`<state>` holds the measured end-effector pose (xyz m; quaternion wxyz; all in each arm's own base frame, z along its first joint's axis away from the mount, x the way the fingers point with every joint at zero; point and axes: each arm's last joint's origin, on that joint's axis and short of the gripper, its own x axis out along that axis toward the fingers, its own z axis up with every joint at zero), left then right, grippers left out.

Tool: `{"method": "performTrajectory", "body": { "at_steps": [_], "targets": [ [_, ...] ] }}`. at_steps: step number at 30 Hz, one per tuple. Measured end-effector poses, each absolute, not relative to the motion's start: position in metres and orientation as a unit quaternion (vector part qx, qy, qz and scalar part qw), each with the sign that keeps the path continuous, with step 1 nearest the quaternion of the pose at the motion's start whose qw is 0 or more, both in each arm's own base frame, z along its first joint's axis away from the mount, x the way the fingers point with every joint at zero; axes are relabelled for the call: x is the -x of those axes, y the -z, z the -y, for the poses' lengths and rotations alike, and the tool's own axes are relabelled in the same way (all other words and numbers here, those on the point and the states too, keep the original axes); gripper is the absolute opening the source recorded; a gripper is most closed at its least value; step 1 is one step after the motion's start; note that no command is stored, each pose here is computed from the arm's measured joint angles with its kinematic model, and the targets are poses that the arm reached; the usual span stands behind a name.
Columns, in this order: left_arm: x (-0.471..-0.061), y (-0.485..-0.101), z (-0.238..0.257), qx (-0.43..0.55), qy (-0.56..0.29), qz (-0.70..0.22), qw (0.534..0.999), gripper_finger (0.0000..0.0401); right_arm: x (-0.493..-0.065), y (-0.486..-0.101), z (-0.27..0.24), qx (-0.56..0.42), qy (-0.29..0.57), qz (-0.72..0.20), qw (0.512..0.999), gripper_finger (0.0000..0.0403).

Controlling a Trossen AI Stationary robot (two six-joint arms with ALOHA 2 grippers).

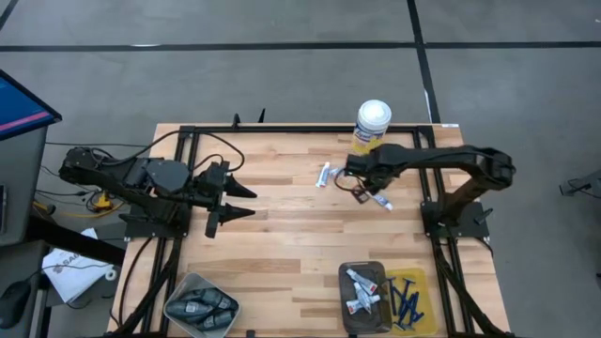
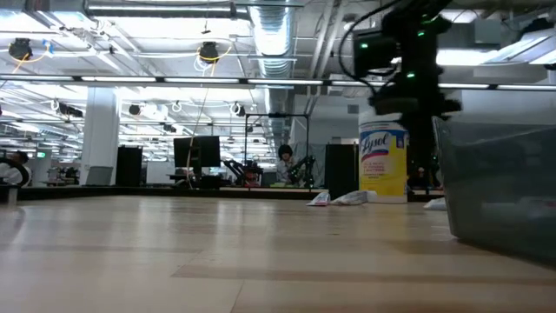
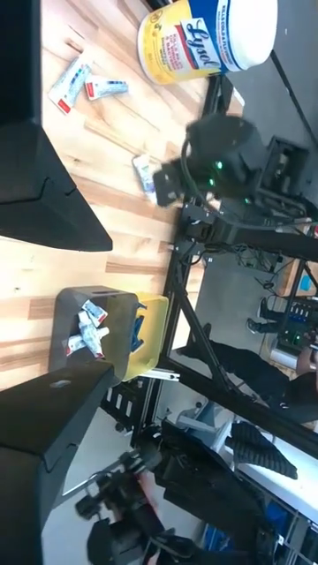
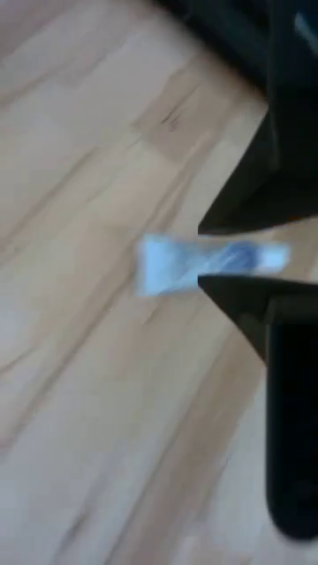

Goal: Pick & Place Travel size toiletries
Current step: Put the toothpaste into the black bin

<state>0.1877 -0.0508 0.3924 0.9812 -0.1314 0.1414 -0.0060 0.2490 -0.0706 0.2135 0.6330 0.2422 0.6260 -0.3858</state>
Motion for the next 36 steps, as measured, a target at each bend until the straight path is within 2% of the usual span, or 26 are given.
{"method": "performTrajectory", "body": {
  "at_steps": [3,8,10,13,17,26,29,35,36],
  "targets": [
    [-0.188,-0.392,0.051,0.129,0.006,-0.141,0.981,0.0213,-0.228,-0.209,0.064,-0.227,0.374,-0.657,0.614,0.0128],
    [-0.188,-0.392,0.051,0.129,0.006,-0.141,0.982,0.0213,-0.204,-0.191,0.055,-0.251,0.332,-0.669,0.616,0.023],
    [-0.188,-0.392,0.051,0.129,0.006,-0.141,0.981,0.0213,-0.196,-0.183,0.053,-0.26,0.323,-0.673,0.613,0.0255],
    [-0.188,-0.392,0.051,0.13,0.006,-0.141,0.981,0.0213,-0.188,-0.17,0.049,-0.264,0.308,-0.681,0.61,0.0263],
    [-0.188,-0.392,0.051,0.13,0.006,-0.141,0.981,0.0213,-0.186,-0.154,0.048,-0.268,0.292,-0.674,0.624,0.0256],
    [-0.188,-0.393,0.051,0.13,0.005,-0.14,0.982,0.0213,-0.193,-0.131,0.05,-0.242,0.255,-0.71,0.611,0.023],
    [-0.188,-0.393,0.051,0.13,0.003,-0.14,0.982,0.0213,-0.194,-0.125,0.05,-0.242,0.249,-0.72,0.6,0.019],
    [-0.188,-0.392,0.051,0.131,0.003,-0.14,0.981,0.0213,-0.196,-0.124,0.049,-0.252,0.243,-0.721,0.598,0.0048],
    [-0.188,-0.392,0.051,0.131,0.003,-0.14,0.981,0.0213,-0.196,-0.124,0.049,-0.254,0.243,-0.721,0.597,0.0045]
  ]
}}
